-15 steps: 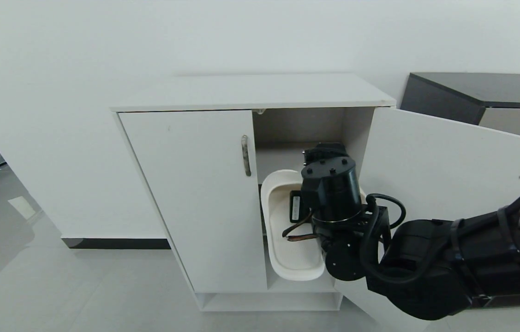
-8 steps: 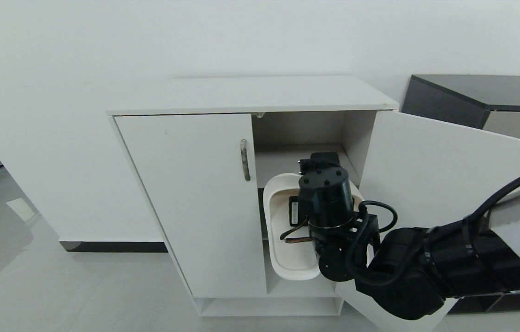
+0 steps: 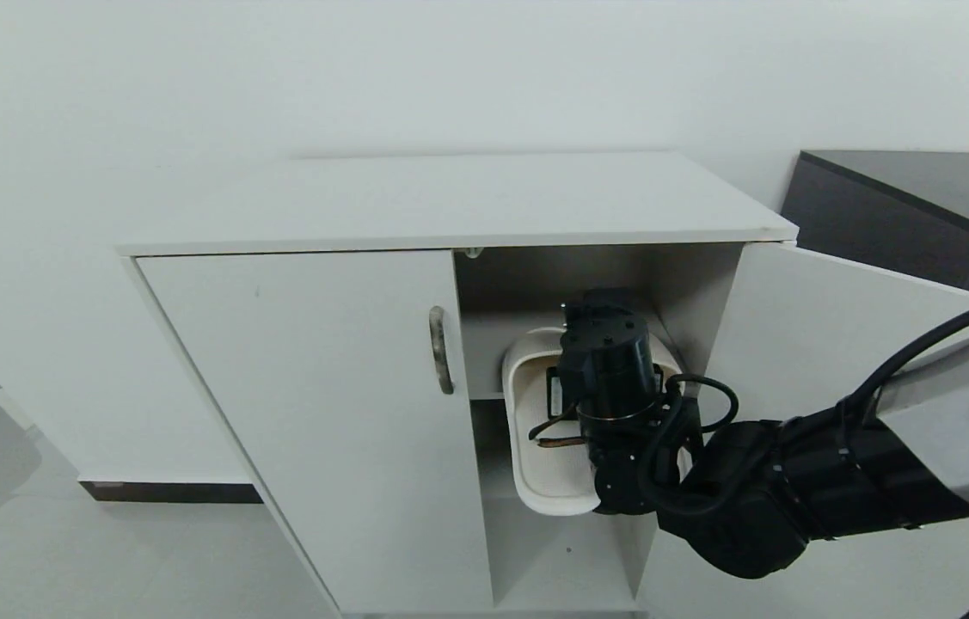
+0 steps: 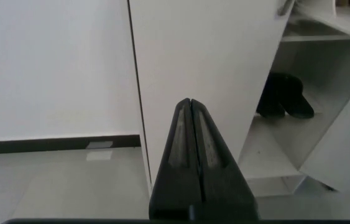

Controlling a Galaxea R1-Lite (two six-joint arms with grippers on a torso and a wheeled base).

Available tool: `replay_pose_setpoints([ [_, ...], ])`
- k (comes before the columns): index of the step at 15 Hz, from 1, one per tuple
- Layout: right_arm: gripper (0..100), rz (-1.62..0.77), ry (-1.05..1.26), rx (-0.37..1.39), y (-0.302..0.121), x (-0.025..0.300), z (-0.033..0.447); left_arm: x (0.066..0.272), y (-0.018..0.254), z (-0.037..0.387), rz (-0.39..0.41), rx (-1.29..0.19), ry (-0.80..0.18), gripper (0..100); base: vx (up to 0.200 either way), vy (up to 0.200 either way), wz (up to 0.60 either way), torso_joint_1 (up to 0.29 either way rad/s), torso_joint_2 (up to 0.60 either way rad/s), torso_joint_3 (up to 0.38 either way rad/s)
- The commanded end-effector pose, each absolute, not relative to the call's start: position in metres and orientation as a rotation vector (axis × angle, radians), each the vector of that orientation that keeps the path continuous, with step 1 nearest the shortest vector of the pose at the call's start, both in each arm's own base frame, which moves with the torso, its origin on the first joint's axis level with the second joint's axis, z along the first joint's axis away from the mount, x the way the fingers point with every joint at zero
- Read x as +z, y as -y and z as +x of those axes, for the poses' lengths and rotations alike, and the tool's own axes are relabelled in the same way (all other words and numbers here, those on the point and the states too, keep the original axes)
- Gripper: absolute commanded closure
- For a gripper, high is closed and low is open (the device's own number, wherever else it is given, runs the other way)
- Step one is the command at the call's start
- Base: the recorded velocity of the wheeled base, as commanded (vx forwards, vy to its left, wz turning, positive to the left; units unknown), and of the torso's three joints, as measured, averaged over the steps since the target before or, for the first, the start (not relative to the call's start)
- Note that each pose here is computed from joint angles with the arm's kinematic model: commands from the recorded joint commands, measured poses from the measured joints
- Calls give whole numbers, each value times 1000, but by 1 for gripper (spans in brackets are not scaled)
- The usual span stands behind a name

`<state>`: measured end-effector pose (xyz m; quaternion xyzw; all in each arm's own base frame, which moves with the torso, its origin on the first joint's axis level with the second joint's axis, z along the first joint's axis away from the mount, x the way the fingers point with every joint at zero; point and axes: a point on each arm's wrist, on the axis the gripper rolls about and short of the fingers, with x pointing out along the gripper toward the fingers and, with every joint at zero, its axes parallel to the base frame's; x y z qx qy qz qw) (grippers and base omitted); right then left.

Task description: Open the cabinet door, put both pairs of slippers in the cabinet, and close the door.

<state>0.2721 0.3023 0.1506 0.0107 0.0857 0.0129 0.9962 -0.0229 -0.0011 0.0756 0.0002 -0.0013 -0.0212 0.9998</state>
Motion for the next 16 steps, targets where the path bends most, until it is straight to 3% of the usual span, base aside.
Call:
replay_pose_setpoints([
  [1, 100, 18, -175, 21, -304, 146, 276, 76, 1, -23, 0, -41, 2, 100, 200, 0, 0, 2, -2, 2],
  [5, 100, 30, -166, 6, -310, 142, 290, 76, 1, -23, 2, -41, 2, 100, 200, 0, 0, 1, 1, 1],
  [16, 100, 63, -134, -40, -316, 130, 341, 76, 1, -23, 2, -41, 2, 100, 0, 0, 0, 0, 0, 0],
])
